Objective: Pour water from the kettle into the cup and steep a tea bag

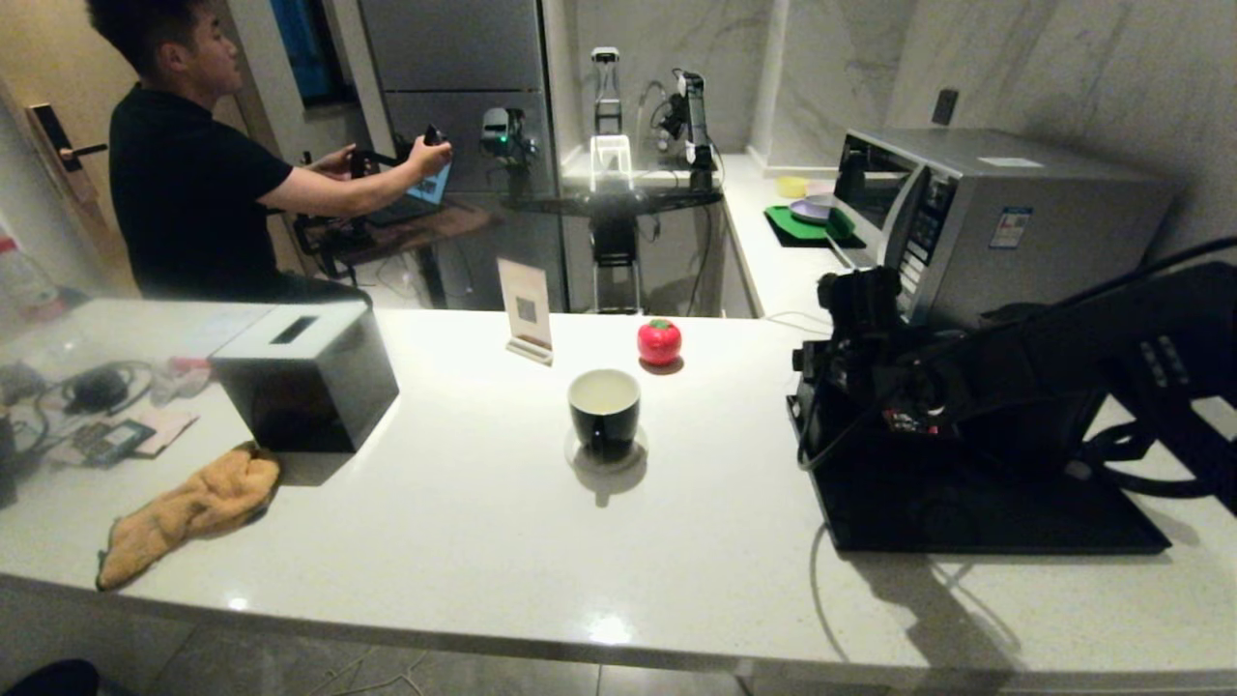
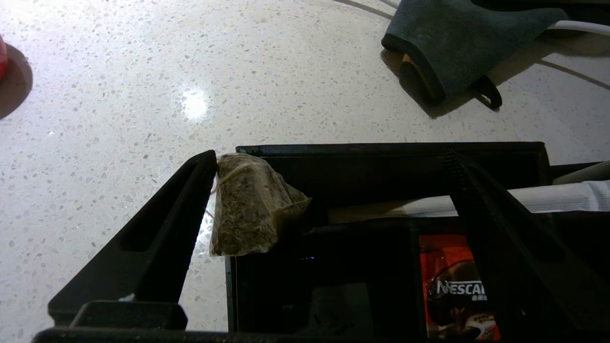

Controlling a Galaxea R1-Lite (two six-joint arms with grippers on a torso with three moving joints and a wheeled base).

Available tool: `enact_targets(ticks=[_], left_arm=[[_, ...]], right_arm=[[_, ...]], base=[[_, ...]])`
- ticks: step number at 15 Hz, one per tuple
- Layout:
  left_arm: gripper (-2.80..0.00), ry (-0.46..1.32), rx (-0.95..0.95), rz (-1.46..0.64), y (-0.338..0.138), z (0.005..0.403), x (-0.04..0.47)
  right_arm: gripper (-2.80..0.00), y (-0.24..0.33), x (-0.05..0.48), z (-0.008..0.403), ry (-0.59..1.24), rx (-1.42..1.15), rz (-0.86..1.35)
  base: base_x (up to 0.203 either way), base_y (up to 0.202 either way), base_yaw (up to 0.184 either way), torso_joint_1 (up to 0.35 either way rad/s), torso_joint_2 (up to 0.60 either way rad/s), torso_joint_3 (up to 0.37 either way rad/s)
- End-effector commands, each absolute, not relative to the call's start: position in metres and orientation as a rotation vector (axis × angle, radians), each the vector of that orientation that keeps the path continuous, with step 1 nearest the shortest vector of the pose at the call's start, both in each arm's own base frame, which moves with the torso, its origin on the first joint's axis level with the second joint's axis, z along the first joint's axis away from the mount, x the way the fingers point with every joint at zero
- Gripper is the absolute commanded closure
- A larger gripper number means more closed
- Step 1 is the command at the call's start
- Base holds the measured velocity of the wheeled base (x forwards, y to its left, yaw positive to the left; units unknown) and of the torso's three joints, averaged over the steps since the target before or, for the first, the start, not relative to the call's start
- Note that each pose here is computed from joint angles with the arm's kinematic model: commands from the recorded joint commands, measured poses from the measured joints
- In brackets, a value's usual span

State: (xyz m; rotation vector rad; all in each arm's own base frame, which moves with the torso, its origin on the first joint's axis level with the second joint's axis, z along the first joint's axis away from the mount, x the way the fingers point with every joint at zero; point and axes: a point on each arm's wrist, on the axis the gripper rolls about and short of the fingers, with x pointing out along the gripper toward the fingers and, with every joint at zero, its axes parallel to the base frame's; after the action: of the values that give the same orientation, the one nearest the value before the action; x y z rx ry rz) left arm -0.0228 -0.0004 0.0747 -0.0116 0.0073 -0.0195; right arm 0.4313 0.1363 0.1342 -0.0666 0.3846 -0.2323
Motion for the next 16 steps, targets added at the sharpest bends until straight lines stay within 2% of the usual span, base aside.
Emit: enact_targets(ticks=[1,7,8,16], left_arm=[[0.00,0.009,-0.012,-0.020,-0.0004,0.0747,-0.0227],[0.00,0.008,-0.012,-0.020,-0.0004,0.0747,-0.0228],[0.00,0.008,-0.012,-0.020,-0.0004,0.0747,-0.0228],[0.00,0.008,-0.012,-0.020,-0.0004,0.0747,-0.0228]], right_arm=[[-2.80,0.1354,0.4338,0.1287,0.393,-0.070,-0.240],[-2.80,0.1353,0.4357,0.1247,0.397,-0.071,-0.240],[0.00,0.1353,0.4356,0.1246,0.398,-0.072,-0.240],[0.00,0.1358,0.4350,0.1268,0.392,-0.065,-0.239]], base=[[0.000,0.000,0.000,0.000,0.00,0.000],[0.000,0.000,0.000,0.000,0.00,0.000],[0.000,0.000,0.000,0.000,0.00,0.000],[0.000,0.000,0.000,0.000,0.00,0.000]])
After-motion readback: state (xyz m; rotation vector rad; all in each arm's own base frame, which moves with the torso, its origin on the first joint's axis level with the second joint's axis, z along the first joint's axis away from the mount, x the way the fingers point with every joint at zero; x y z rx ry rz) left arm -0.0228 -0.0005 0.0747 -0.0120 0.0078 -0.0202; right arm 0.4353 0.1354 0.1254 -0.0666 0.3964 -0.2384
